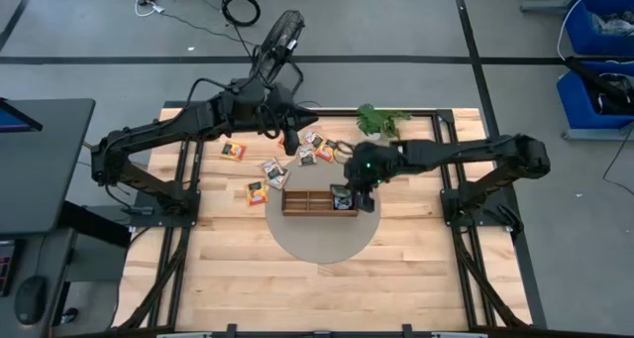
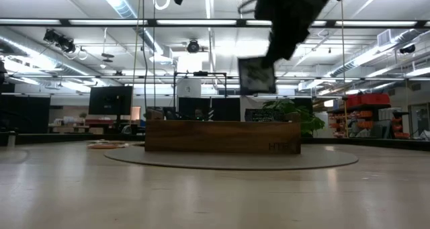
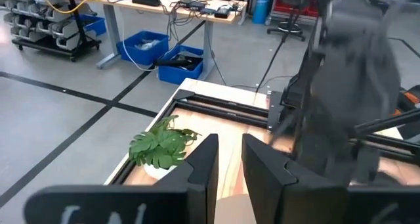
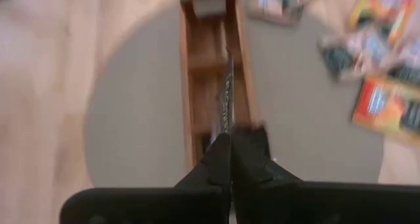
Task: Pick & Place Tea
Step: Put the blue tea bag into the right section of the wooden organizer
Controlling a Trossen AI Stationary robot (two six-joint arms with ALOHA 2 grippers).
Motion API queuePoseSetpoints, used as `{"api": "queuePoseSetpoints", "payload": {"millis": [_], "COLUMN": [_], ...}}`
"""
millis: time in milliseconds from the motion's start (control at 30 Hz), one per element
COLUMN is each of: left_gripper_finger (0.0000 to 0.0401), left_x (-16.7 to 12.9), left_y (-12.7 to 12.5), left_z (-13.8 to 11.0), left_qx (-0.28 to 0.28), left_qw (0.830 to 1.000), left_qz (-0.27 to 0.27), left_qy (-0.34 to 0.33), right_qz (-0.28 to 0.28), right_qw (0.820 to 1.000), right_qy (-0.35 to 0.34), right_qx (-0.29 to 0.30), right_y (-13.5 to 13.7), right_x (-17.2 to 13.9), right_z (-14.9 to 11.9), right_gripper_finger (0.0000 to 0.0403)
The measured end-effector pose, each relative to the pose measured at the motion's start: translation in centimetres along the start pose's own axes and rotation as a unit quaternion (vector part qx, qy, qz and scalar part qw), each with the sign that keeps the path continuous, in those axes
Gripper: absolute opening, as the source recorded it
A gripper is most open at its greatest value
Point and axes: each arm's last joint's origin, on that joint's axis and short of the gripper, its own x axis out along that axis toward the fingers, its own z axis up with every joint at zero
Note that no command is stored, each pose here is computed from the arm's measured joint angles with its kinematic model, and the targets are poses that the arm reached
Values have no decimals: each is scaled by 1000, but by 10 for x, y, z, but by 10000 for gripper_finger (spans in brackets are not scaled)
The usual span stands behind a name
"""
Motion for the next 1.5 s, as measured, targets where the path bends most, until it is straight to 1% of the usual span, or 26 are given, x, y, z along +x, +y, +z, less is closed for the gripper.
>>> {"api": "queuePoseSetpoints", "payload": {"millis": [200,300,400,600,767,1067,1333,1500], "left_gripper_finger": [73,73,73,73,73,73,73,73], "left_x": [0,0,0,0,0,0,0,0], "left_y": [0,0,0,0,0,0,0,0], "left_z": [0,0,0,0,0,0,0,0], "left_qx": [-1,-4,-4,-14,-14,-14,-15,-14], "left_qw": [1000,1000,1000,1000,1000,1000,1000,1000], "left_qz": [0,0,0,0,0,0,0,0], "left_qy": [0,0,0,1,2,2,2,2], "right_qz": [-20,-23,-24,-23,-5,-2,2,-1], "right_qw": [1000,1000,999,999,999,999,999,999], "right_qy": [23,14,20,18,27,20,18,19], "right_qx": [5,11,12,20,31,30,34,34], "right_y": [2,2,1,-1,-1,-1,-1,-2], "right_x": [15,20,24,34,41,43,43,43], "right_z": [-19,-24,-30,-40,-51,-52,-52,-52], "right_gripper_finger": [0,0,0,0,0,1,31,70]}}
